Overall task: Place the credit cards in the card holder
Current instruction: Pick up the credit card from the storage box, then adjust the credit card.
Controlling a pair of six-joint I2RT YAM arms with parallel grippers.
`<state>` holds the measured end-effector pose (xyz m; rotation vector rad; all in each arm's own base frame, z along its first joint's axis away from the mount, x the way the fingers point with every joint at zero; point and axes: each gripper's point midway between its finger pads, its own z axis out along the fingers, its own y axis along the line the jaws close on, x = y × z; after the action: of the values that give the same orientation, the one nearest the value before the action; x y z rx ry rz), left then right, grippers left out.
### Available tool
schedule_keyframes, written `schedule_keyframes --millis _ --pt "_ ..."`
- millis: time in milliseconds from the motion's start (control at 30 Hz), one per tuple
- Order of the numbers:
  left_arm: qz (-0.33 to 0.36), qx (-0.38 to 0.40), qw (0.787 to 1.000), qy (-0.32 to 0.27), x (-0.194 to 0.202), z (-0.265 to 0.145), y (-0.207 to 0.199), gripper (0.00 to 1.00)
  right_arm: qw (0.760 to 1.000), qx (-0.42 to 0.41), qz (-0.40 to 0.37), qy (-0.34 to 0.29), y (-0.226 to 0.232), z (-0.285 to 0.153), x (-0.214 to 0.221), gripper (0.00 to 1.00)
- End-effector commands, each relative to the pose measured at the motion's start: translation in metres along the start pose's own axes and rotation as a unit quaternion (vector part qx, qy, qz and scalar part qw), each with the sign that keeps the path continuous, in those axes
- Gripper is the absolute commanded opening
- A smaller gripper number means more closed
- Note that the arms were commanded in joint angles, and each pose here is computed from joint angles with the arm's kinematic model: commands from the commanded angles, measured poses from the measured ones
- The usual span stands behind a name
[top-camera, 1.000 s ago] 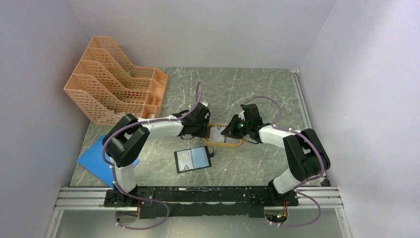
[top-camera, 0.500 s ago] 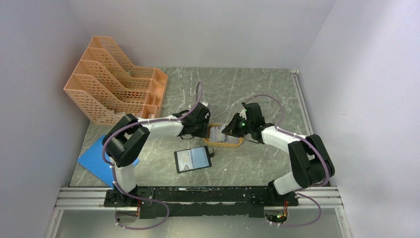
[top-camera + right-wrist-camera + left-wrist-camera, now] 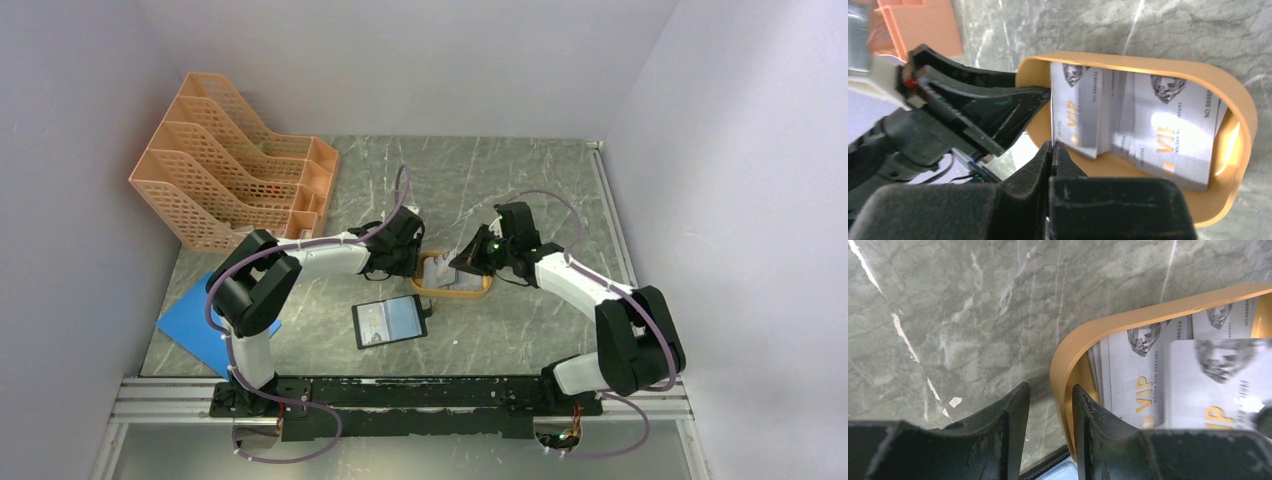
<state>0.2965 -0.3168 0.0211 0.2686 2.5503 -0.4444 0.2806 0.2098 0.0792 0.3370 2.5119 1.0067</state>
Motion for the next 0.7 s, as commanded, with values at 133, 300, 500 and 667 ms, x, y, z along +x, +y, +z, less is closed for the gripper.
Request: schedule_keyframes --millis 133,300,500,667 --pt "0.002 -0.009 0.999 -0.053 -0.039 -0.036 -0.007 0.45 0.994 0.023 0.108 -0.020 0.042 -0.043 -0.023 0.00" --pt "-0.005 -0.002 0.996 -0.086 -0.056 -0.059 -0.011 0.49 0.985 0.065 0.156 0.040 0.048 -0.052 -0.015 0.00" --pt "-0.013 0.003 0.994 -0.112 -0.067 -0.084 -0.011 0.51 0.982 0.023 0.181 0.047 0.067 -0.064 -0.011 0.00" --pt "-0.021 -0.009 0.991 -0.128 -0.067 -0.100 -0.002 0.51 0.981 0.015 0.186 0.052 0.070 -0.069 -0.007 0.00"
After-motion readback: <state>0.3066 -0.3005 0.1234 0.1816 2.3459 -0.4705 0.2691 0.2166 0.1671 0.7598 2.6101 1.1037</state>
